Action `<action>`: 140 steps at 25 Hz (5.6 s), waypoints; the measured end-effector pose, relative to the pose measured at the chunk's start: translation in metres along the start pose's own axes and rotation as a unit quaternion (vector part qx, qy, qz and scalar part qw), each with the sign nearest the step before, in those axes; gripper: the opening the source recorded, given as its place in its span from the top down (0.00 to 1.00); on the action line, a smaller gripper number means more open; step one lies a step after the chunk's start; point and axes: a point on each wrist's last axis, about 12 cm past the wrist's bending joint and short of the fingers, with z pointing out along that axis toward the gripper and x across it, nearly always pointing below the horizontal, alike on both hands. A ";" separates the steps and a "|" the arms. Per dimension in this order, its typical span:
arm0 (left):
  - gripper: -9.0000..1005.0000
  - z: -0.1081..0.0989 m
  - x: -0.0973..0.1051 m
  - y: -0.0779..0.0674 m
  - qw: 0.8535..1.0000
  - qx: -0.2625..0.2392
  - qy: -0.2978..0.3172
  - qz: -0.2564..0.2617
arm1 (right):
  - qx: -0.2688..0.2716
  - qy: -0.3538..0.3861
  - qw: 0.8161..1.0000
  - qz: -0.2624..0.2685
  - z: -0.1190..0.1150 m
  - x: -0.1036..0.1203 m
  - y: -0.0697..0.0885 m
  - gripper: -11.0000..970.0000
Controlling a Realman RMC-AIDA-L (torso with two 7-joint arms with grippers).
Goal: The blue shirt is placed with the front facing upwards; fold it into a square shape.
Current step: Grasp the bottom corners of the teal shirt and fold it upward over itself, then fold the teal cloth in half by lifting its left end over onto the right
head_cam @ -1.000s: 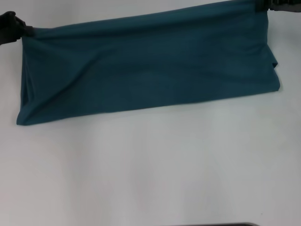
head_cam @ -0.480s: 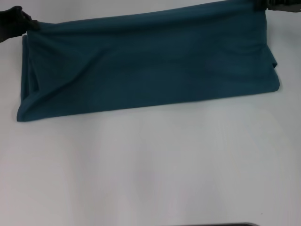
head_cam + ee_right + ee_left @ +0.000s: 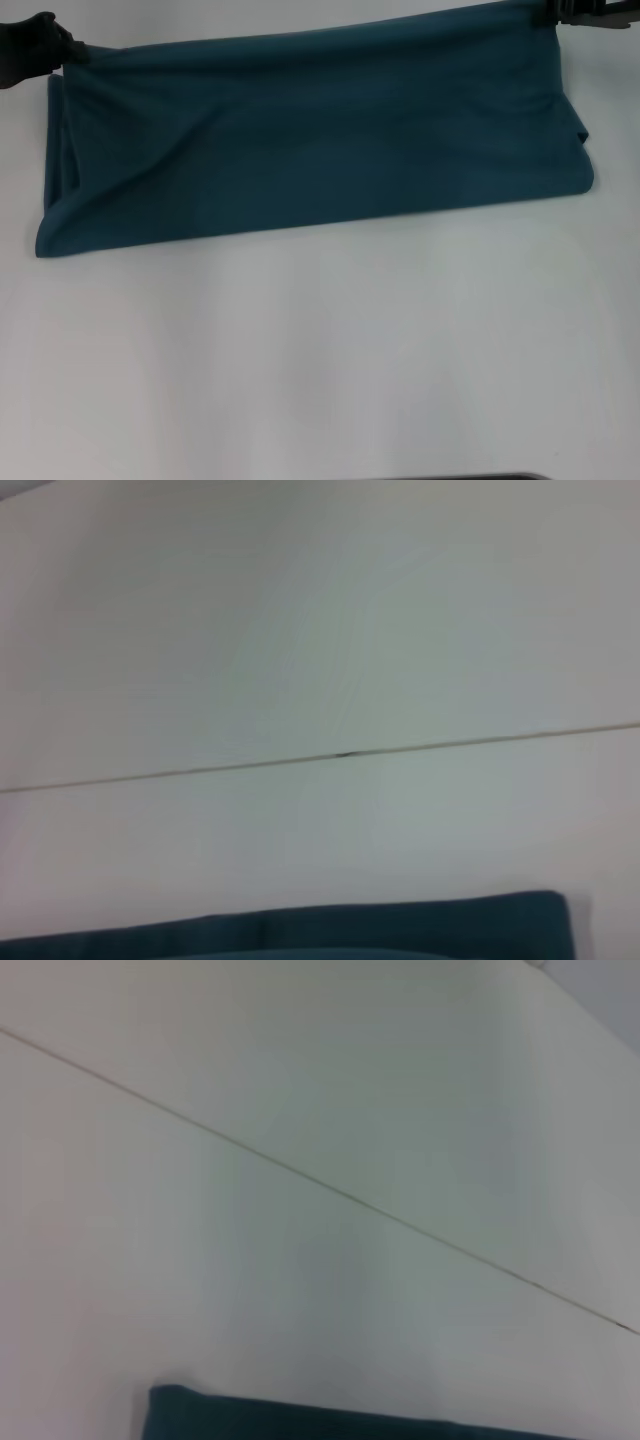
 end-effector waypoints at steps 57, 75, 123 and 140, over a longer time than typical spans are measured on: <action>0.21 -0.019 0.102 0.041 0.980 0.126 -0.009 -0.155 | -0.271 -0.047 0.961 -0.002 -0.075 0.122 -0.029 0.10; 0.21 -0.013 0.094 0.047 0.980 0.098 -0.059 -0.162 | -0.280 -0.047 0.959 0.007 -0.070 0.121 -0.026 0.10; 0.21 -0.027 0.073 0.052 0.998 0.045 -0.042 -0.034 | -0.277 -0.045 0.960 0.020 -0.066 0.123 -0.027 0.10; 0.21 -0.015 0.099 0.048 0.990 0.076 -0.006 -0.119 | -0.277 -0.041 0.960 0.027 -0.064 0.126 -0.028 0.10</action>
